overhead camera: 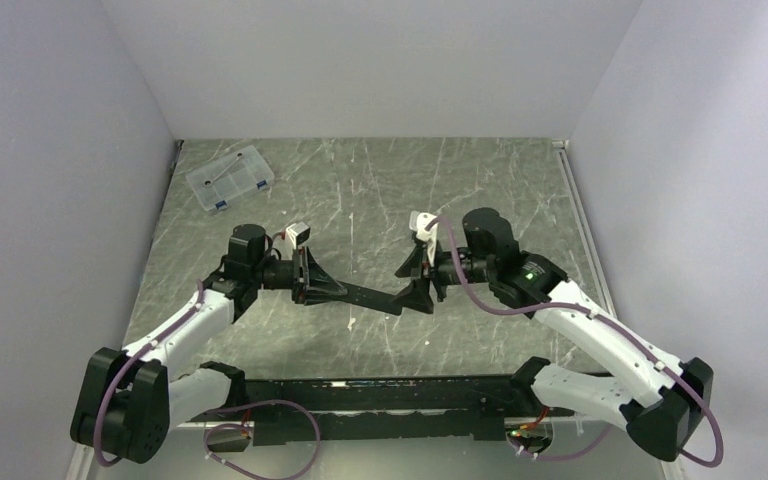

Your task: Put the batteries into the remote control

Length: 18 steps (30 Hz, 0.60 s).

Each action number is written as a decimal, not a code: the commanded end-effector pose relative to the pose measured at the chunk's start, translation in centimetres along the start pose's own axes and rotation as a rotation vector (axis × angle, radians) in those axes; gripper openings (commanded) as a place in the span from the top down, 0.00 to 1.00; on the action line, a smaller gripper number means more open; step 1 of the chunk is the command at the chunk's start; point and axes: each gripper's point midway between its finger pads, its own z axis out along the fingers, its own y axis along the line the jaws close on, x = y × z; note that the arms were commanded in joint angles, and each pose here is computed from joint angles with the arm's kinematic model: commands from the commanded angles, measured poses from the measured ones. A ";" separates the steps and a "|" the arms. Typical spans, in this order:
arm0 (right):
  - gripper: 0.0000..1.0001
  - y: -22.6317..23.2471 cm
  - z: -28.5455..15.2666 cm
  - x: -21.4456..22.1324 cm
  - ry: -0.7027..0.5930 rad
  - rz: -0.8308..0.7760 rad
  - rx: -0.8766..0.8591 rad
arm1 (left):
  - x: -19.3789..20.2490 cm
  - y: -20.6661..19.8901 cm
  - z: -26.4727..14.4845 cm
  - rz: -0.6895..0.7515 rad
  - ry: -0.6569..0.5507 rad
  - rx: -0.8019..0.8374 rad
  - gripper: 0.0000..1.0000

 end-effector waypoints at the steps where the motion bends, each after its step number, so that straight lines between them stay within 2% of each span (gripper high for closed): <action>1: 0.34 -0.2 1.6 -0.8 -0.025 -0.099 -0.018 | 0.1 -0.5 0.0 0.028 0.018 0.034 1.00; 9: 0.26 -0.1 3.6 0.6 0.017 -0.084 -0.086 | 0.5 -0.5 -0.1 0.027 0.033 0.043 1.00; 18: 0.25 0.3 5.3 2.0 0.081 -0.110 -0.099 | 0.7 -1.0 -0.2 0.036 0.042 0.055 1.00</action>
